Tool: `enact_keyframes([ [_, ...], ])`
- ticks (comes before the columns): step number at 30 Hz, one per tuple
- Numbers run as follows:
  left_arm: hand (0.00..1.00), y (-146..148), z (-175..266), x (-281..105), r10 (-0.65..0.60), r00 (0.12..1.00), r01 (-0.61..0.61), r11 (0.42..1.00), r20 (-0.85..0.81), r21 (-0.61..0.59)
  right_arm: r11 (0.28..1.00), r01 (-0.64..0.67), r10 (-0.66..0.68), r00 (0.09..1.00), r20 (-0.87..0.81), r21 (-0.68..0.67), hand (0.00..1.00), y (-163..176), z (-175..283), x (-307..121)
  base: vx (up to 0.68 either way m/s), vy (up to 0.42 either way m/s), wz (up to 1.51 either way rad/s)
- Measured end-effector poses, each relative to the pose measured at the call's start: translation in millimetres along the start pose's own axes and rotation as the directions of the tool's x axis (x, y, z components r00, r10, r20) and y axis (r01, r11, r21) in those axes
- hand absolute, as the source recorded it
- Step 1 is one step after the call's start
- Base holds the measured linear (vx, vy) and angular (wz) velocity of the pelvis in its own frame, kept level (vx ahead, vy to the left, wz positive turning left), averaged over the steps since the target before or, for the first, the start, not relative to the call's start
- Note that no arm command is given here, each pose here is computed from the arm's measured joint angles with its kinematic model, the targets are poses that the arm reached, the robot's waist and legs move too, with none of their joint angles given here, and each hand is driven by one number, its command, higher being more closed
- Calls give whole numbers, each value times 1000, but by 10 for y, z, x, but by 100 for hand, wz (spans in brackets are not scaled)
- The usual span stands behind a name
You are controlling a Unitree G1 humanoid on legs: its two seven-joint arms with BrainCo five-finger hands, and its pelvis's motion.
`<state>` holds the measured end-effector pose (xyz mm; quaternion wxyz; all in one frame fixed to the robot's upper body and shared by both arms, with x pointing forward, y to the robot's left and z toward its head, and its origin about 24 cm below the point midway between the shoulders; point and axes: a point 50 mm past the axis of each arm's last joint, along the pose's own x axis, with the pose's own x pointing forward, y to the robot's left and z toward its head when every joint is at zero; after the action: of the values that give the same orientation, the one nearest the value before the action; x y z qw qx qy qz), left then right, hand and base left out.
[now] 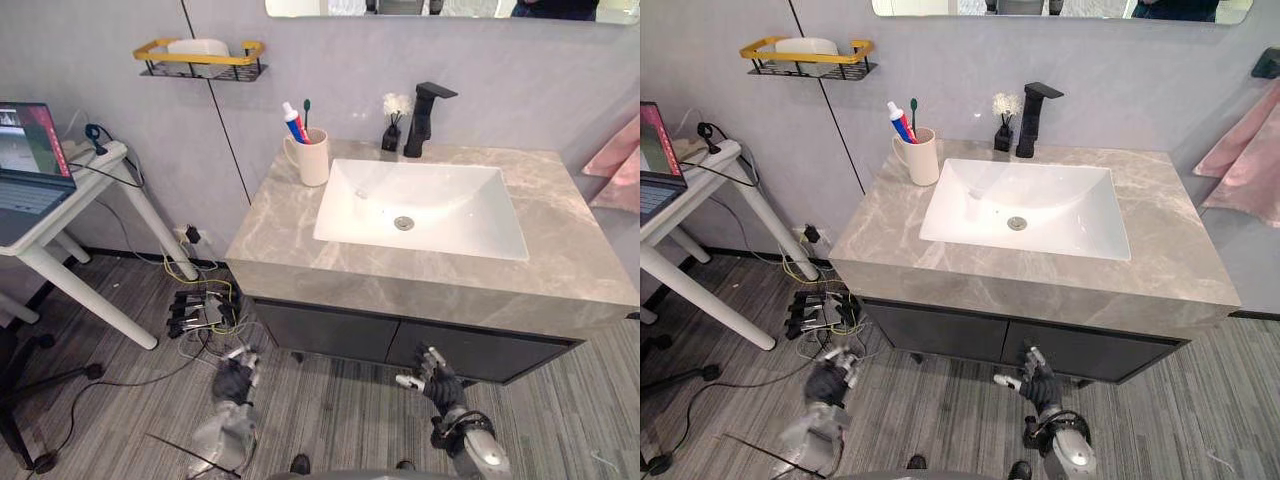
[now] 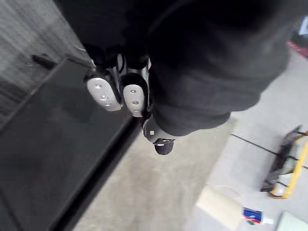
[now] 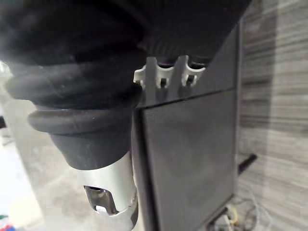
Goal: Organize washtable
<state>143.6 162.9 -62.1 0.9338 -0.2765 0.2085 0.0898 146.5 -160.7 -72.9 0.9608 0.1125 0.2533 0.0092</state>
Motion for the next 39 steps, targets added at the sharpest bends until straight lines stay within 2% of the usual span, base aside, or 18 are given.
enact_keyframes([
  [1, 0, -39, -100, -8, -26, 999, 26, 1000, -48, 3, 1000, -7, 7, 1000, -15, 1, 0, 19, -39, -11, -34, -5, 1],
  [7, 0, -179, -257, -25, -114, 985, 118, 993, -129, 24, 998, -56, 56, 997, -50, -13, 0, 134, -115, -1, -19, -3, -4],
  [11, 0, -191, -263, -16, -138, 978, 154, 983, -153, 95, 998, -63, 61, 994, -85, -12, 0, 154, -194, -4, 0, 0, 0],
  [28, 0, -139, -369, 13, -109, 969, 170, 945, -220, 279, 986, -138, 124, 983, -132, -95, 0, 269, -255, 39, 0, 0, 0],
  [36, 0, -108, -407, 31, -93, 967, 162, 943, -238, 291, 989, -99, 82, 984, -160, -105, 0, 197, -308, 64, -26, 11, -35],
  [39, 0, -75, -410, 111, -77, 965, 161, 929, -251, 333, 992, -57, 40, 988, -147, -113, 0, 130, -254, 143, -60, 44, -81],
])
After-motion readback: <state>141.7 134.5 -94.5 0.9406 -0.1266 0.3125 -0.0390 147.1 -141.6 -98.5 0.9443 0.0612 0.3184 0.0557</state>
